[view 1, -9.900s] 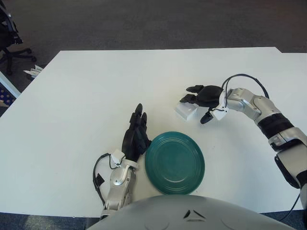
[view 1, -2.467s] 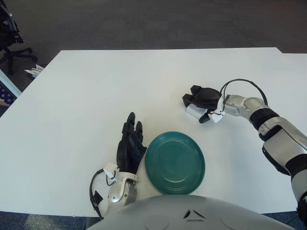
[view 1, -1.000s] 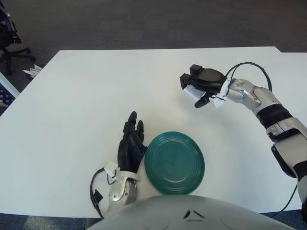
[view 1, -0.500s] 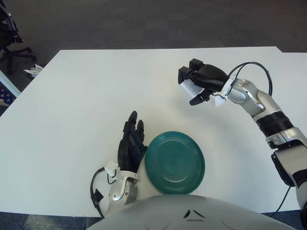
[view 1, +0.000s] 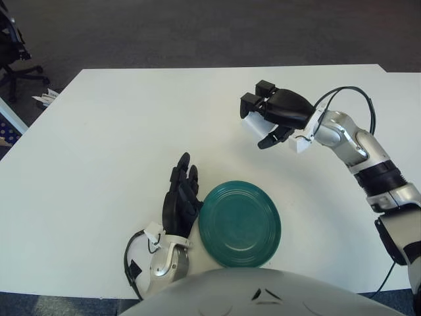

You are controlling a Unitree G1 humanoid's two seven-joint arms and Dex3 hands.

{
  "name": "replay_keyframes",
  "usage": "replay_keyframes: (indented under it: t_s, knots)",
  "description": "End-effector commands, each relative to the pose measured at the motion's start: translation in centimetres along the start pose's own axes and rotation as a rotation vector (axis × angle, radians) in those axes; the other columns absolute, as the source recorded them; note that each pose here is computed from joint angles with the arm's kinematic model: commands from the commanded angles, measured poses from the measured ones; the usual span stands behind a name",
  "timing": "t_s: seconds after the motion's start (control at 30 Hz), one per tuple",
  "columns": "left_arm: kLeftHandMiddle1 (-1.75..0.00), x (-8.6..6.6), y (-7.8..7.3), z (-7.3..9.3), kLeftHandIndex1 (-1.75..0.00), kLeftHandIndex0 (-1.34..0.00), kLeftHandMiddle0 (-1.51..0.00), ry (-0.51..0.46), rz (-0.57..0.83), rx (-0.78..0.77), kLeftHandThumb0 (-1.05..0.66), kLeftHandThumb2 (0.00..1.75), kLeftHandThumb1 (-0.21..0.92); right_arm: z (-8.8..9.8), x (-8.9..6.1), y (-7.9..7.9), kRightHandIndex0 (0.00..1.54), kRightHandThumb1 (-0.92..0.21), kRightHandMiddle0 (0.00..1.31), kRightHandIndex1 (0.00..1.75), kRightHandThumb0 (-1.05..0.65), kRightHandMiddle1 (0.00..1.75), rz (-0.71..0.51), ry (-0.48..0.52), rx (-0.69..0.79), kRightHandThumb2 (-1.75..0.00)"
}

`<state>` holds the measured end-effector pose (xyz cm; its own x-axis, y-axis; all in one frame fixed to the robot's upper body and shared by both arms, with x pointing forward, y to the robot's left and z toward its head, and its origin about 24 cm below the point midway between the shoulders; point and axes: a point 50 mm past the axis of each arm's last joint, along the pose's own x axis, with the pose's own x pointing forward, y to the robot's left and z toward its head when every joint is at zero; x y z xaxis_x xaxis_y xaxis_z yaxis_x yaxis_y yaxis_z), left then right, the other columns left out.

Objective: Put the charger into the plate.

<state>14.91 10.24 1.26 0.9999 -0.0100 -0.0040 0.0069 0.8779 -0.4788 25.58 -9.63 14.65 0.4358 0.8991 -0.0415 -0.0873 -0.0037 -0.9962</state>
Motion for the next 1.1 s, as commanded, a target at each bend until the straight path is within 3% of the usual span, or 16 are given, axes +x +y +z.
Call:
replay_keyframes:
  t_s: [0.0, 0.2, 0.43, 1.07]
  knots:
    - [-0.01, -0.3, -0.5, -0.7, -0.31, 0.0, -0.05, 0.042, 0.012, -0.048, -1.05, 0.95, 0.92, 1.2, -0.4, -0.8, 1.2, -0.73, 0.97, 1.75, -0.46, 1.75, 0.012, -0.035, 0.016, -0.92]
    - [-0.01, -0.2, -0.5, -0.8, -0.28, 0.0, -0.07, 0.046, 0.024, -0.073, -1.05, 0.94, 0.92, 2.9, -0.8, -0.4, 1.22, -0.75, 0.96, 1.75, -0.46, 1.75, 0.088, -0.044, 0.056, -0.89]
    - [0.0, -0.2, -0.8, -0.7, -0.33, 0.0, -0.06, 0.025, 0.018, -0.032, -1.05, 0.97, 0.92, 4.0, -1.0, -0.1, 1.23, -0.75, 0.85, 1.75, -0.46, 1.75, 0.151, -0.062, 0.056, -0.87]
    - [0.0, -0.2, -0.9, -0.6, -0.21, 0.0, 0.0, 0.029, 0.009, 0.007, -1.05, 1.0, 0.92, 5.2, -2.3, 2.4, 1.32, -0.74, 1.02, 1.75, -0.49, 1.75, 0.32, -0.072, 0.09, -0.87]
